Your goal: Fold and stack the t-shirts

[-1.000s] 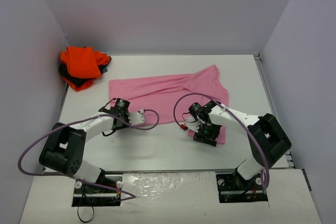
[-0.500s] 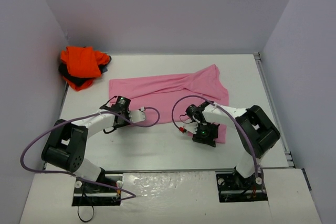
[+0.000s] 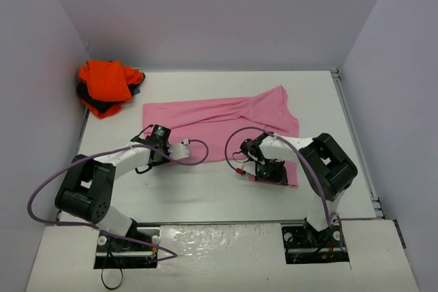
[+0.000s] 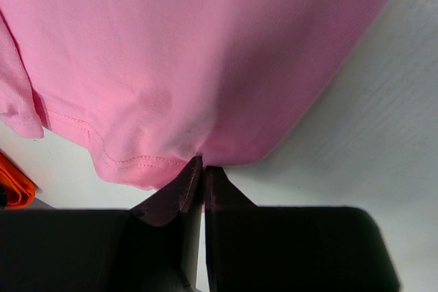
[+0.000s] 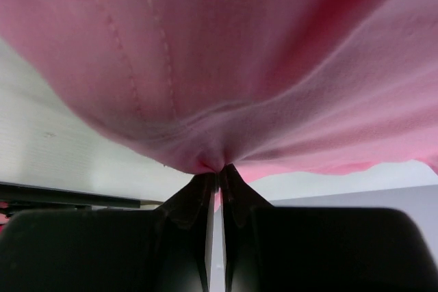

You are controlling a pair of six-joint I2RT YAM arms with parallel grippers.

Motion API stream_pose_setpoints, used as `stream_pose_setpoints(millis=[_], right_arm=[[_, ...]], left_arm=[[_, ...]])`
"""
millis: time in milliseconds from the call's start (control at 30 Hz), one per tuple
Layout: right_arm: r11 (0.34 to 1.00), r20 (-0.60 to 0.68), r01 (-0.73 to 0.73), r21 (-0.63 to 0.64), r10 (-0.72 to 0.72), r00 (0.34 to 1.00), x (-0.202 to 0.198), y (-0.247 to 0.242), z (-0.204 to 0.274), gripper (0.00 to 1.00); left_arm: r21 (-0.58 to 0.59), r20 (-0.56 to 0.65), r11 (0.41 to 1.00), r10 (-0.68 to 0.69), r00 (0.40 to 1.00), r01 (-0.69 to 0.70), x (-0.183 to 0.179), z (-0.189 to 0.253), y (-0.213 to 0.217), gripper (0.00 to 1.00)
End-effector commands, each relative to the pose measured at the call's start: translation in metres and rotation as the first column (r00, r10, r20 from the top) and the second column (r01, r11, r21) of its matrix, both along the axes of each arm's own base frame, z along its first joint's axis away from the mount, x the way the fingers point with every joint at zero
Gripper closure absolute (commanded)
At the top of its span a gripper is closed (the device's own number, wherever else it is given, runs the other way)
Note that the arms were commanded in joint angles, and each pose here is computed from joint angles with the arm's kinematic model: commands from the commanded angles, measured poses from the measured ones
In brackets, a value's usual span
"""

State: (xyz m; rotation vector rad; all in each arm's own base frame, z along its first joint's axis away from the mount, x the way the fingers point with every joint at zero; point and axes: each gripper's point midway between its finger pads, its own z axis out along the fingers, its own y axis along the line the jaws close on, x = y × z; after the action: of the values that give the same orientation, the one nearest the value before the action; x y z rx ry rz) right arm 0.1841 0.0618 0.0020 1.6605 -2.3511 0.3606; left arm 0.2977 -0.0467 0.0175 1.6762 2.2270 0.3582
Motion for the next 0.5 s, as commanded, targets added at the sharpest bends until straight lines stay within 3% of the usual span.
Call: stream_pose_setpoints(millis=[0, 200, 300, 467], right_arm=[[0.998, 0.04, 0.016, 0.053, -0.018, 0.999, 0.009, 0.012, -0.023, 1.0], [0.997, 0.15, 0.007, 0.078, -0.019, 0.988, 0.031, 0.019, -0.008, 1.0], [0.991, 0.282, -0.005, 0.134, -0.033, 0.959, 0.058, 0.031, 0.023, 1.0], [0.965, 0.398, -0.066, 0.255, -0.042, 0.917, 0.081, 0.052, 0.082, 1.0]], left_arm=[[-0.011, -0.006, 1.0, 0.003, 1.0, -0.003, 0.005, 0.005, -0.002, 1.0], [-0.056, 0.024, 0.998, 0.038, 0.999, -0.036, 0.014, 0.012, -0.005, 1.0], [-0.09, 0.052, 0.995, 0.054, 0.997, -0.049, 0.019, 0.023, -0.008, 1.0], [-0.112, 0.084, 0.992, 0.066, 0.994, -0.057, 0.024, 0.048, -0.007, 1.0]])
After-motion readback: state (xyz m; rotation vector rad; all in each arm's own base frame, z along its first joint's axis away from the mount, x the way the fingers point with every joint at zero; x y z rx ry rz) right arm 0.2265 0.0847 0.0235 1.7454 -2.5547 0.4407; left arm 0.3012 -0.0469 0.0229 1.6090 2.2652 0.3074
